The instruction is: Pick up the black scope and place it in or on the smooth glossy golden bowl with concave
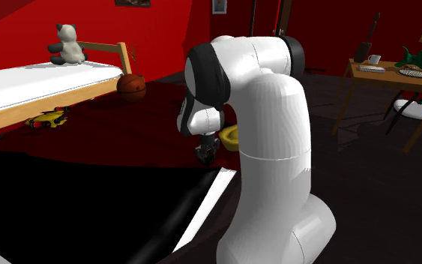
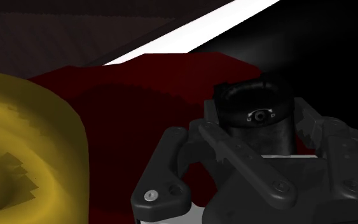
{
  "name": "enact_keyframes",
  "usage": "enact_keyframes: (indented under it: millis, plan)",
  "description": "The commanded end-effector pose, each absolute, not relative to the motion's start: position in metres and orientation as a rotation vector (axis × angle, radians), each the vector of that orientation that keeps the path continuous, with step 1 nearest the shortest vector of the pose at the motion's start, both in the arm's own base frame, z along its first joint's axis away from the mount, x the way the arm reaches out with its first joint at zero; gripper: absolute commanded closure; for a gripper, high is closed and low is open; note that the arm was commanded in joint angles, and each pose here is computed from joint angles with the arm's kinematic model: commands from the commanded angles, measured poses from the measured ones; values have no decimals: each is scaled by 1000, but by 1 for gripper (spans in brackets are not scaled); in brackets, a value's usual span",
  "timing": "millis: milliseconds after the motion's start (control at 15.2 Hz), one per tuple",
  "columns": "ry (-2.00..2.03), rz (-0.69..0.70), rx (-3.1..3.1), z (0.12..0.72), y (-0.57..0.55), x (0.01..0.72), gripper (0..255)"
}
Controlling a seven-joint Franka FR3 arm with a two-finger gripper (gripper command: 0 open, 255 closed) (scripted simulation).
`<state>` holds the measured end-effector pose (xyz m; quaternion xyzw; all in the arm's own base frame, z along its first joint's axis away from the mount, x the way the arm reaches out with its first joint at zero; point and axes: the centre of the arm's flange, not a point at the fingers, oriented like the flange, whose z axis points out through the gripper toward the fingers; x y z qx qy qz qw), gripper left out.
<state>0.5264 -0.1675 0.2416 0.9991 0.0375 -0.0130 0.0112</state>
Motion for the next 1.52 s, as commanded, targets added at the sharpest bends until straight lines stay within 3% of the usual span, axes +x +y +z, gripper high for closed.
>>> enact_keyframes:
  millis: [0, 1452]
  plan:
    - [117, -40, 3117, 249, -167, 526, 255]
    - [117, -40, 3117, 366, -167, 526, 255]
